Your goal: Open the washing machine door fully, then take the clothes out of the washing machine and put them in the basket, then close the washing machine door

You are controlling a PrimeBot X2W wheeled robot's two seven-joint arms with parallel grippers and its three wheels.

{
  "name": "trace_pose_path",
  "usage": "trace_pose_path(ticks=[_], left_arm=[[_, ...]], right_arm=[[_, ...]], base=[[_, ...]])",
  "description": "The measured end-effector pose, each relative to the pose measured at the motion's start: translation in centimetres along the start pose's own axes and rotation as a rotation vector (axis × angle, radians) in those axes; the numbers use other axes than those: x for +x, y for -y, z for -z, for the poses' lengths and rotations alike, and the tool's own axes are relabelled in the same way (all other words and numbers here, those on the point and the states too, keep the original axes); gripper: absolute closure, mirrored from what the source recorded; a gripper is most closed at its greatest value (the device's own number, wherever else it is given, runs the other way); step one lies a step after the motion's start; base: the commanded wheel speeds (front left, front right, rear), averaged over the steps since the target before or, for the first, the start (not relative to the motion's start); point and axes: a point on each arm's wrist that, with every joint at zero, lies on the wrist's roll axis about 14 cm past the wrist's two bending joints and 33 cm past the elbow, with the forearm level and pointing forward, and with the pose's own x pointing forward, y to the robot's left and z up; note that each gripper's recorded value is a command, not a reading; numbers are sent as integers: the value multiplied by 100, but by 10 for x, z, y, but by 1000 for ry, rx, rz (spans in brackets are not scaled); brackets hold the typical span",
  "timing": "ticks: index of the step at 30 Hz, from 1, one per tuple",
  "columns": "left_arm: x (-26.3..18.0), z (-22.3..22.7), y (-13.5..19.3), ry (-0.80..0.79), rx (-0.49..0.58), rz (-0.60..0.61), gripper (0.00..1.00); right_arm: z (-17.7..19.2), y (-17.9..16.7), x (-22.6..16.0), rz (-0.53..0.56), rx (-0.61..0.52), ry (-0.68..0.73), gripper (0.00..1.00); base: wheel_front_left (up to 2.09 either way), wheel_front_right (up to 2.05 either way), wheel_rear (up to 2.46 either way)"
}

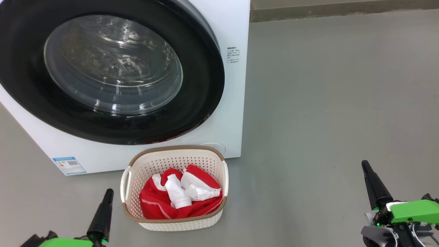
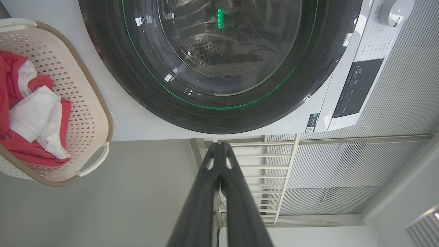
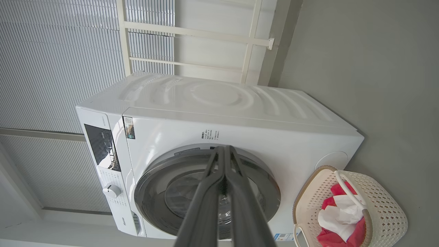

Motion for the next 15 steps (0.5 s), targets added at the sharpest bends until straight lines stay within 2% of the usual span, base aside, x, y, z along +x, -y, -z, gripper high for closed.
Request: trace_pose_path(ticks=[15], left_arm=[[0, 0, 0, 1, -1, 0, 100]], right_arm=[[0, 0, 0, 0, 0, 0, 100]], base=[[0, 0, 0]])
